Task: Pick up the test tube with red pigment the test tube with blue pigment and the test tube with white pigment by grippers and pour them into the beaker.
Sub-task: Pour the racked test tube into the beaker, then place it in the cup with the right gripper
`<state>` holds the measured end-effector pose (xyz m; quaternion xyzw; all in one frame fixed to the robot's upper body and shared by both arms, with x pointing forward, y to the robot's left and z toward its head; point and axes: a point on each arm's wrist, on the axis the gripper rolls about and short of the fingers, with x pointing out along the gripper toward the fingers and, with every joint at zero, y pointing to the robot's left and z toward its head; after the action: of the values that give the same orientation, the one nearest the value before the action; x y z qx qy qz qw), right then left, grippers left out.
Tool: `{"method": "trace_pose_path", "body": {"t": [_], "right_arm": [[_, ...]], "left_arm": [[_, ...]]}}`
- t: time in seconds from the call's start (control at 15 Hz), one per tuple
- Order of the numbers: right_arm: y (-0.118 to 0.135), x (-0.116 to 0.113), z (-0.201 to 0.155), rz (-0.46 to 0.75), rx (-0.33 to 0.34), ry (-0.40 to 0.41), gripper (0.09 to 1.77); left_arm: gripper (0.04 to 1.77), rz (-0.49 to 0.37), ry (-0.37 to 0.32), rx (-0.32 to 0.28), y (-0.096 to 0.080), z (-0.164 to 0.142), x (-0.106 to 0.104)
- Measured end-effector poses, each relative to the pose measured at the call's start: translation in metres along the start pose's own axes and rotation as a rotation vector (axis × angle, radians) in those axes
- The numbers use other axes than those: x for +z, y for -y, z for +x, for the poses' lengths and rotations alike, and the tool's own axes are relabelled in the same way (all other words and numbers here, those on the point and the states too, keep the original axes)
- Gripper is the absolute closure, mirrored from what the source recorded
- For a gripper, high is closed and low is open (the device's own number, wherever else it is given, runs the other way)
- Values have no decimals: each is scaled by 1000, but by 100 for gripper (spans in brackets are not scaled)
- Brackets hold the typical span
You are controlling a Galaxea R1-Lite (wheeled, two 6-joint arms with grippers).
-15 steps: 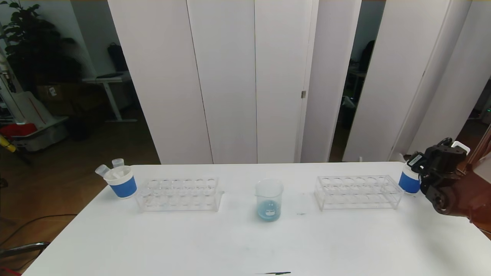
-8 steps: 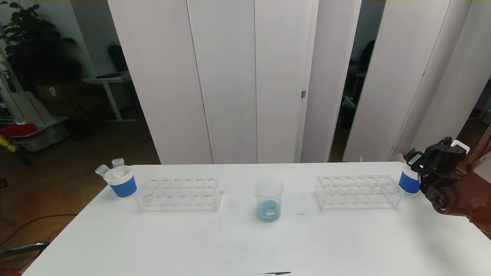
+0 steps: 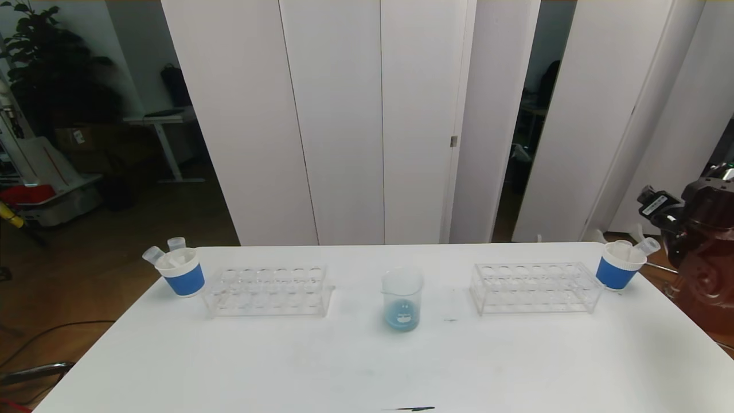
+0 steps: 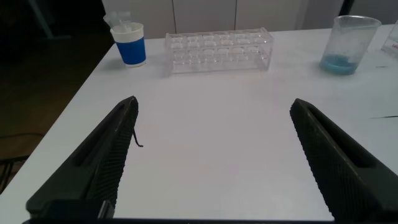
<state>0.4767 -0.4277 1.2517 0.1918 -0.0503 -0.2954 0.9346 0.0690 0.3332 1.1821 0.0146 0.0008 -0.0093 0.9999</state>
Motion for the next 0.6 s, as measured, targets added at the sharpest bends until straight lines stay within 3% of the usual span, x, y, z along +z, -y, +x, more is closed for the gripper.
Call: {"method": "trace_pose_path", "body": {"t": [0.33, 0.47, 0.6], "right_arm": [[5, 85, -93, -25, 180, -34, 11], [14, 103, -136, -74, 252, -37, 11], [31, 104, -181, -141, 313, -51, 11]], "left_arm": [[7, 0, 0, 0, 0, 0, 0], [7, 0, 0, 0, 0, 0, 0], [7, 0, 0, 0, 0, 0, 0]]}}
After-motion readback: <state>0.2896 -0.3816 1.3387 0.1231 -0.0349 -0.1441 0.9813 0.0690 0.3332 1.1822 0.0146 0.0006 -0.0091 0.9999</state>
